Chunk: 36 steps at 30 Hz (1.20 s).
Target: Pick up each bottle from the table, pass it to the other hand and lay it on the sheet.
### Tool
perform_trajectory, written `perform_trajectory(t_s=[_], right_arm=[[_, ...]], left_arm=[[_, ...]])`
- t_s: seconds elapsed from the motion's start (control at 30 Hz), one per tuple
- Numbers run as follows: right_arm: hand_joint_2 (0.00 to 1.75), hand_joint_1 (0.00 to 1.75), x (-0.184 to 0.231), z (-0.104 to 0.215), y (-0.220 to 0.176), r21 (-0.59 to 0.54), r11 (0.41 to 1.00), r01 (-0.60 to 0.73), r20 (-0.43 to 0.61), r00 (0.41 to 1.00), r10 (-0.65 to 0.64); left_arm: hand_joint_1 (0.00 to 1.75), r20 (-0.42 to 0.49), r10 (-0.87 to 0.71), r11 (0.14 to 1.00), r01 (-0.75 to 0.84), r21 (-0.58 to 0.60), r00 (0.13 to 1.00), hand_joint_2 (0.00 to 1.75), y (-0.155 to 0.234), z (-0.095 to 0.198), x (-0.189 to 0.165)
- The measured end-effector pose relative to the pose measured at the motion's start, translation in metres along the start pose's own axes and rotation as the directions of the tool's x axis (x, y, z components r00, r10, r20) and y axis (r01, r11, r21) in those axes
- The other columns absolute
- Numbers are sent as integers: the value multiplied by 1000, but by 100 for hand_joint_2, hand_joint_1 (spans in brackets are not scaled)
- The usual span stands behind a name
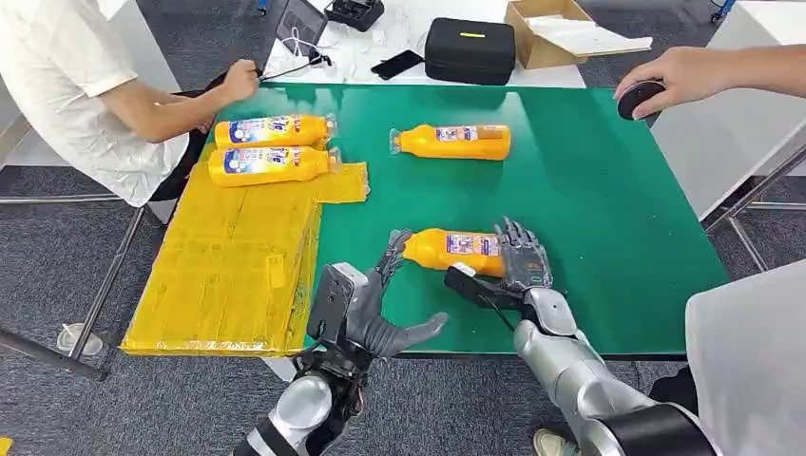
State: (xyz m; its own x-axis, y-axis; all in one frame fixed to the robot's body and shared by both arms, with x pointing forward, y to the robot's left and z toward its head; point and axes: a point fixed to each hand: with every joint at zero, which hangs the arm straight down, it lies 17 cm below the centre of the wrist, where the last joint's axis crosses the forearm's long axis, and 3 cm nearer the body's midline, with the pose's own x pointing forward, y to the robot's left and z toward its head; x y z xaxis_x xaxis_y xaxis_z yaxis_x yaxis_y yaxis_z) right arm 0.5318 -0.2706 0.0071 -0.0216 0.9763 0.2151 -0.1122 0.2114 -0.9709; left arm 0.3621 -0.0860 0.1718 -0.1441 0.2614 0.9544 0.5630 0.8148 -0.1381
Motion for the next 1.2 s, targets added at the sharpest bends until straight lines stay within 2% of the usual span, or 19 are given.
perform_trajectory(t_s=[0.23,0.8,0.83,0.87,1.2], right_arm=[[175,0,-2,1,3,19,998,-52,19,998,52],[175,0,-2,-2,0,24,997,-73,30,997,72],[175,23,-2,-3,0,33,997,-73,26,997,72],[175,175,-3,-4,1,41,997,-72,24,997,71],[175,175,-23,-5,10,156,986,-66,-27,997,71]], left_arm=[[0,-22,22,1000,-22,-3,1000,175,-2,1,-5],[0,-21,25,1000,-24,2,999,175,-2,1,-5],[0,-21,26,1000,-26,2,999,175,-2,1,-5],[0,-21,26,1000,-26,1,999,175,-2,1,-5],[0,-33,55,998,-55,0,998,175,-1,-2,-5]])
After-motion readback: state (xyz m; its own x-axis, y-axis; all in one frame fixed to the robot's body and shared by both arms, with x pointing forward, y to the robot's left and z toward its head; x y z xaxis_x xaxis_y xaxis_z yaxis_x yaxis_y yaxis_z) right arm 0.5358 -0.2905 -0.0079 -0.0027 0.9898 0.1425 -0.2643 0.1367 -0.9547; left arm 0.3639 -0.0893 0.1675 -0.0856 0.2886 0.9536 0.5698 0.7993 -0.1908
